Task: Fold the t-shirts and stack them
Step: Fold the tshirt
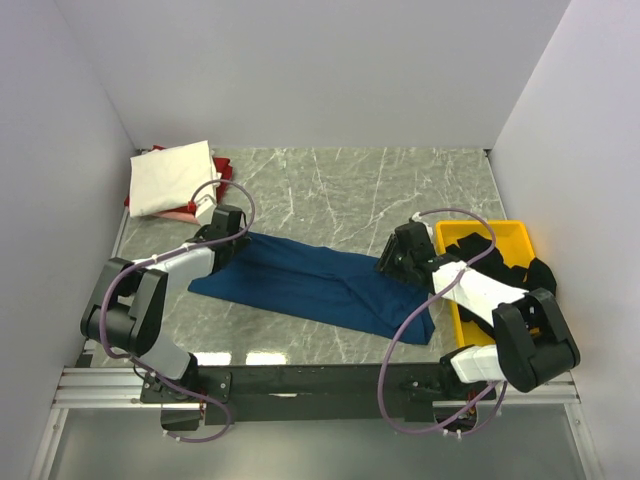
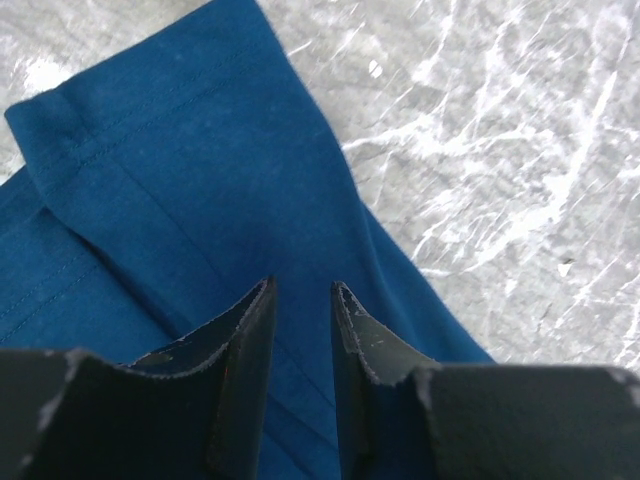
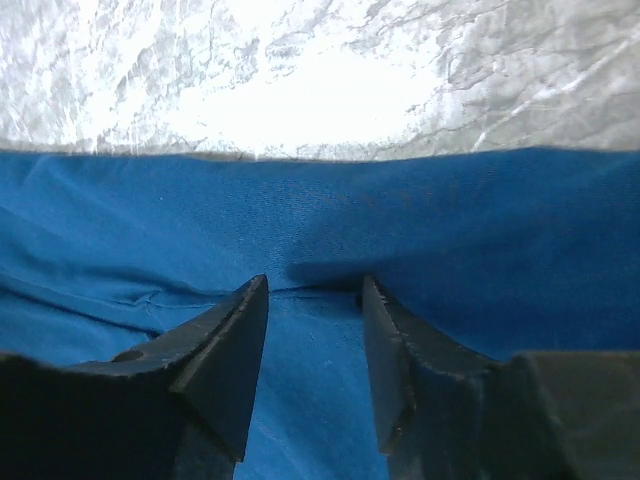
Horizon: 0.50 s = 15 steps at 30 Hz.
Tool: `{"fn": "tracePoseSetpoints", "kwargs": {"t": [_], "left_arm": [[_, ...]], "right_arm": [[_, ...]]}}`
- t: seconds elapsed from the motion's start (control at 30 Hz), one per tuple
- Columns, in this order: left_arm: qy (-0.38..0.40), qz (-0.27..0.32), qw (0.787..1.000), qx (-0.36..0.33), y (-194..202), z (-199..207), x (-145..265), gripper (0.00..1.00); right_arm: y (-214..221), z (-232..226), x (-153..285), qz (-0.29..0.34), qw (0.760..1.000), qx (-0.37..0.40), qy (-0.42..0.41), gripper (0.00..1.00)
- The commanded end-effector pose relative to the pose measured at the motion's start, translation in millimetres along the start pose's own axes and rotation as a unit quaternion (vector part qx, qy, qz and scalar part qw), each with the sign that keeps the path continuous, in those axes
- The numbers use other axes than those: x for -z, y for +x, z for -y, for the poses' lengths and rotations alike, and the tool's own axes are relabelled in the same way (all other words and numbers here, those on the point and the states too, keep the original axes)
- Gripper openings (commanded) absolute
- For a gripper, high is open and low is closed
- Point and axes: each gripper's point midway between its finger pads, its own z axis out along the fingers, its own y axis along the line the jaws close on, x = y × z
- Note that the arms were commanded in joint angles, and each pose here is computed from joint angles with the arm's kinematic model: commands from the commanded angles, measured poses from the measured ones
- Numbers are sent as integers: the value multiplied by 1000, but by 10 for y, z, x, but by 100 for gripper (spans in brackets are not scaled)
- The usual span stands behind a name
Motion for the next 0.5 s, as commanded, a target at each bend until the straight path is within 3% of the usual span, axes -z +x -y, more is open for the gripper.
{"fn": "tracePoseSetpoints", "kwargs": {"t": [0.0, 0.1, 0.13, 0.27, 0.47], "left_arm": [[17, 5, 1000, -3, -28, 54, 53, 33], [18, 5, 1000, -1, -25, 48, 57, 33], [18, 4, 1000, -2, -20, 42, 56, 33], [19, 6, 1000, -1, -28, 37, 73, 33], [20, 8, 1000, -2, -40, 31, 98, 32]], "right_arm": [[6, -43, -51, 5, 1000, 2, -7, 48], [29, -55, -38, 3, 1000, 5, -9, 33], [31, -62, -26, 2, 1000, 6, -9, 23], [22, -110, 57, 5, 1000, 11, -19, 10], [65, -208, 227, 2, 999, 16, -44, 2]]}}
